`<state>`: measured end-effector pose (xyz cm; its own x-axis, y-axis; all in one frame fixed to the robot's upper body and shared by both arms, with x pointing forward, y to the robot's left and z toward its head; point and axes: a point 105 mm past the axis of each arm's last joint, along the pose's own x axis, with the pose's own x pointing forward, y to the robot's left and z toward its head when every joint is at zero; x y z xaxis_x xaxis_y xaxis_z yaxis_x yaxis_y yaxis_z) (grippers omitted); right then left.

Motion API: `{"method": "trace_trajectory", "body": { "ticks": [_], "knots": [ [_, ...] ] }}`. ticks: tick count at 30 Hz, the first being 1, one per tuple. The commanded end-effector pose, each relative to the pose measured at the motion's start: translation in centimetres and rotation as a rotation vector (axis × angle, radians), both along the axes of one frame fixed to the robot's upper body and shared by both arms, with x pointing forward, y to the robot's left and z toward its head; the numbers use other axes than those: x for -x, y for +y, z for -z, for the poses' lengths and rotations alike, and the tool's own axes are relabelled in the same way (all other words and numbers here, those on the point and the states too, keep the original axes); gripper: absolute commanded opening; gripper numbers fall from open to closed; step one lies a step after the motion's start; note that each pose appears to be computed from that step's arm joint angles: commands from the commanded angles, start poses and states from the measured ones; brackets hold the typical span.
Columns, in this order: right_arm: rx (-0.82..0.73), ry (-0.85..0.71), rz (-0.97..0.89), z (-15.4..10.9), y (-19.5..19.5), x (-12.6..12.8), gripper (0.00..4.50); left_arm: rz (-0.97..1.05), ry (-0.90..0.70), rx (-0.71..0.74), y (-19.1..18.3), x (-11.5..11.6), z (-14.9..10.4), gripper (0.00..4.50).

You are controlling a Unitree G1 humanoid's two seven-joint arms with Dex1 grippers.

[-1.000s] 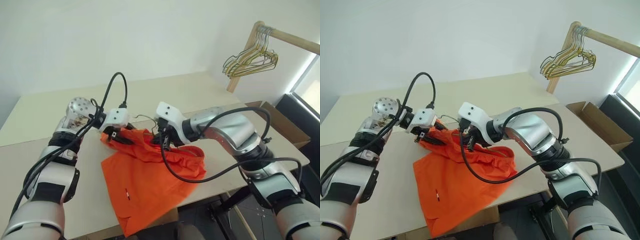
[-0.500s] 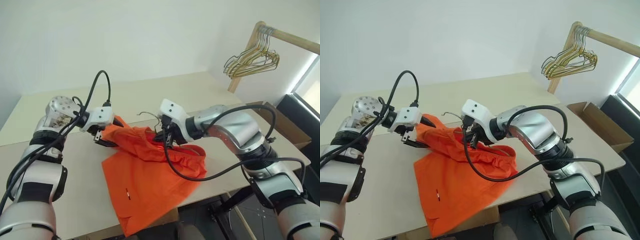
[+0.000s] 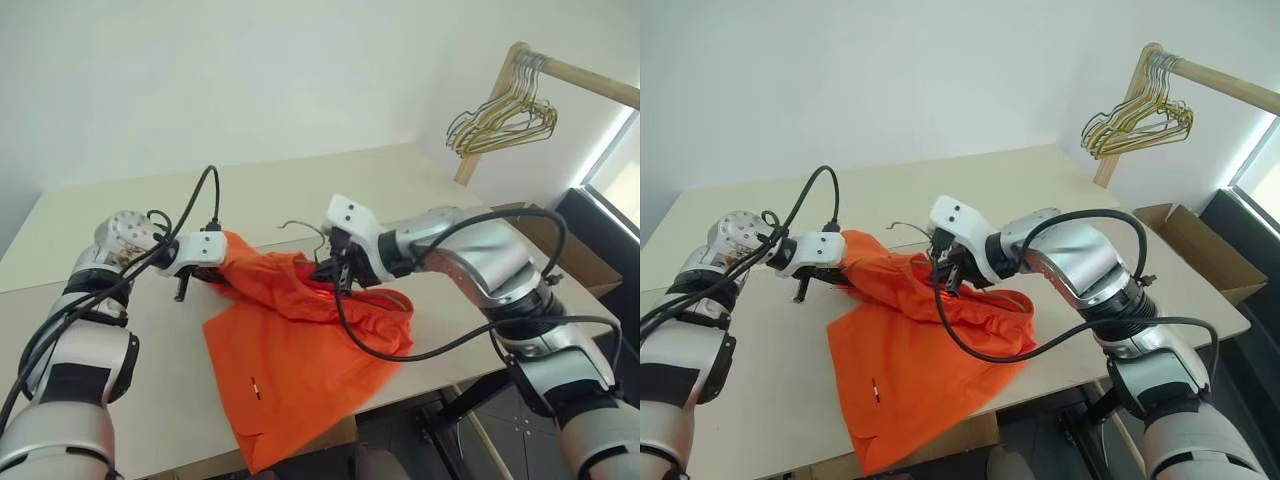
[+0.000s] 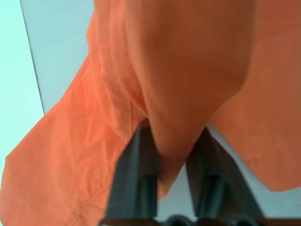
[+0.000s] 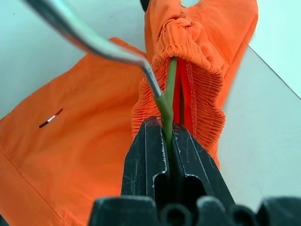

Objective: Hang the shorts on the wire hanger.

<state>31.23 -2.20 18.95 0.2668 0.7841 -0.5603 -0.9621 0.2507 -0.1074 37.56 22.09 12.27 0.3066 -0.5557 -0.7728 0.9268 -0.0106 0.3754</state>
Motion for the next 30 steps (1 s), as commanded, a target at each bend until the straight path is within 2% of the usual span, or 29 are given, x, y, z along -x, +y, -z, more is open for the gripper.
{"method": "trace_trajectory", "body": {
  "ticks": [1,7,15,20,25,29,30],
  "knots": [
    [-0.055,-0.066,-0.014,-2.3,0.0,0.1,0.00,-0.014,-0.076,0.033,-0.4,-0.9,-1.8,0.01],
    [-0.071,-0.056,-0.015,-2.5,-0.4,0.2,0.00,-0.081,-0.121,0.088,0.0,-1.4,-1.8,0.01],
    [-0.064,-0.039,-0.019,-2.3,-1.1,0.6,0.00,-0.235,-0.140,0.072,3.3,-1.4,-1.4,0.01],
    [-0.063,-0.035,-0.021,-2.2,-1.3,0.8,0.00,-0.326,-0.108,0.073,5.3,-0.6,0.4,0.01],
    [-0.064,-0.028,-0.026,-2.0,-1.3,1.0,0.00,-0.319,-0.093,0.083,5.3,0.0,1.1,0.01],
    [-0.069,-0.023,-0.037,-2.0,-1.1,1.1,0.00,-0.264,-0.115,0.149,3.4,-0.6,0.0,0.01],
    [-0.070,-0.023,-0.039,-2.0,-1.1,1.2,0.00,-0.255,-0.119,0.170,3.0,-0.8,-0.4,0.19]
  ]
}}
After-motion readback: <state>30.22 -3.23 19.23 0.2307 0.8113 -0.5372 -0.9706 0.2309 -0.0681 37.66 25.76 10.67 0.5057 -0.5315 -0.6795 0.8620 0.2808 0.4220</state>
